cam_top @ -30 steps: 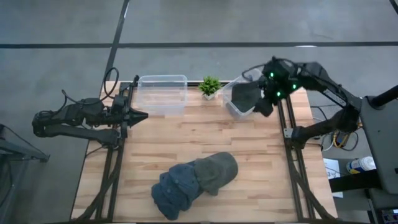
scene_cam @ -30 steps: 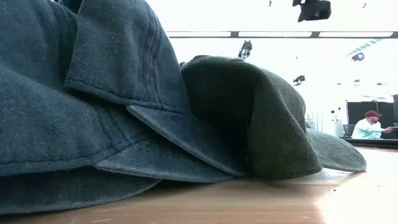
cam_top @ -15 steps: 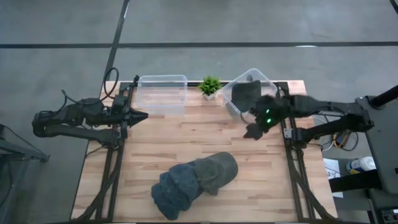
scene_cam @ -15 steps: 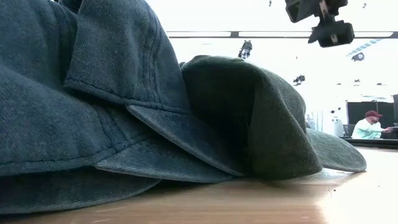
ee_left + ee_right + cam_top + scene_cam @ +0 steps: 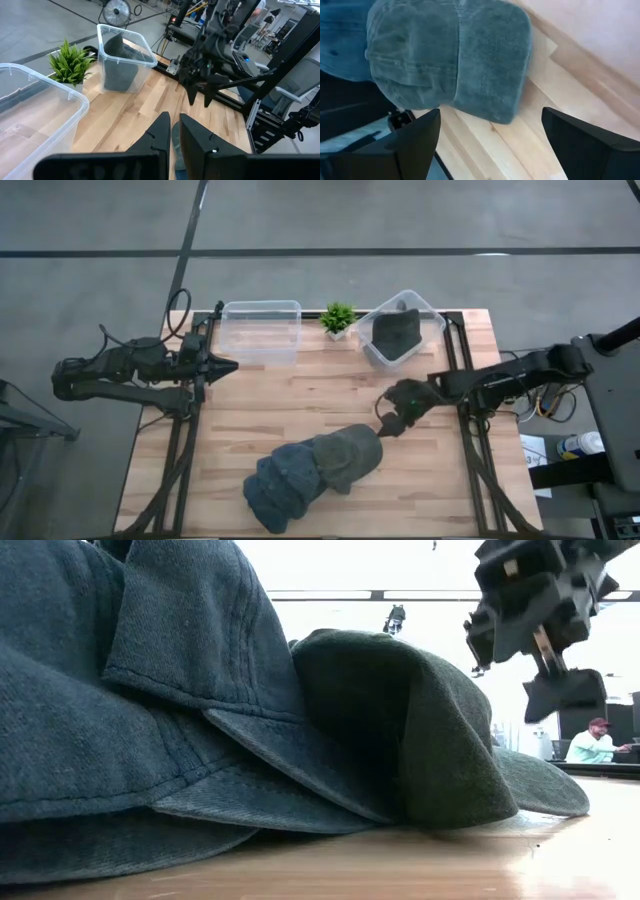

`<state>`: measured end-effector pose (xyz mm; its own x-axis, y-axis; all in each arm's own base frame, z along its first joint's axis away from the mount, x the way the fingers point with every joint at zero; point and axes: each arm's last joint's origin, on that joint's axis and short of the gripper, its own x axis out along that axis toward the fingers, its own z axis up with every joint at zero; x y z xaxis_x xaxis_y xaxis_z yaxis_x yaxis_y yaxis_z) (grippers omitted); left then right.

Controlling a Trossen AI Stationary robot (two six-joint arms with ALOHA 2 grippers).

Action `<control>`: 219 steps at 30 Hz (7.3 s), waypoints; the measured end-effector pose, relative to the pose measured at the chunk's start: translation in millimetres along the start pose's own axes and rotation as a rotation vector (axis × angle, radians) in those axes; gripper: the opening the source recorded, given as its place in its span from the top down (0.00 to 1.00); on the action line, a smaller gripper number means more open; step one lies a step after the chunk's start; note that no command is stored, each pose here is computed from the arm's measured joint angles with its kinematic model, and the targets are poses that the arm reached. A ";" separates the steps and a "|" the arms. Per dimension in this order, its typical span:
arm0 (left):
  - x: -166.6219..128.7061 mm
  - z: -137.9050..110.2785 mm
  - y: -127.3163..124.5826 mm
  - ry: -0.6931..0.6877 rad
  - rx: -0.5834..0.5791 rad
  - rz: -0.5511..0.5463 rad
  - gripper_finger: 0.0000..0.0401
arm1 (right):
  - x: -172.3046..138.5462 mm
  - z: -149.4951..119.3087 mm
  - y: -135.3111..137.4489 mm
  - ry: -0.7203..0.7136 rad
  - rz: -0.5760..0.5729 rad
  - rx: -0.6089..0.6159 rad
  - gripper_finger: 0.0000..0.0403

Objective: Pick & Place hat
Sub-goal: Put the green cap into the right transparent bin

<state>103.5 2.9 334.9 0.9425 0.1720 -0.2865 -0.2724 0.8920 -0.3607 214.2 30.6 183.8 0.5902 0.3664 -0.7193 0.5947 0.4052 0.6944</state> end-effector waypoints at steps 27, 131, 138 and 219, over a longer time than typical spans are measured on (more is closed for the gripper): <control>0.1 2.2 -1.1 -0.022 -0.004 -0.011 0.91 | 70.6 -5.6 -38.6 -0.019 0.146 0.037 0.25; 0.0 0.3 -0.1 -0.003 0.080 0.000 0.91 | -233.0 83.8 105.6 0.105 -1.147 -1.347 0.97; 0.0 -0.2 0.1 0.001 0.081 0.003 0.91 | -217.1 108.7 97.7 0.206 -0.994 -1.341 0.97; 0.0 -2.2 2.2 0.013 0.070 0.044 0.91 | -225.2 157.4 50.7 0.292 -0.803 -1.215 0.97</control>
<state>102.5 3.9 332.1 0.9271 0.2071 -0.3125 -0.2994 0.9107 -0.2846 197.4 -163.2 384.3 0.1179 -0.1968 -0.9733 -0.1953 0.9564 -0.2171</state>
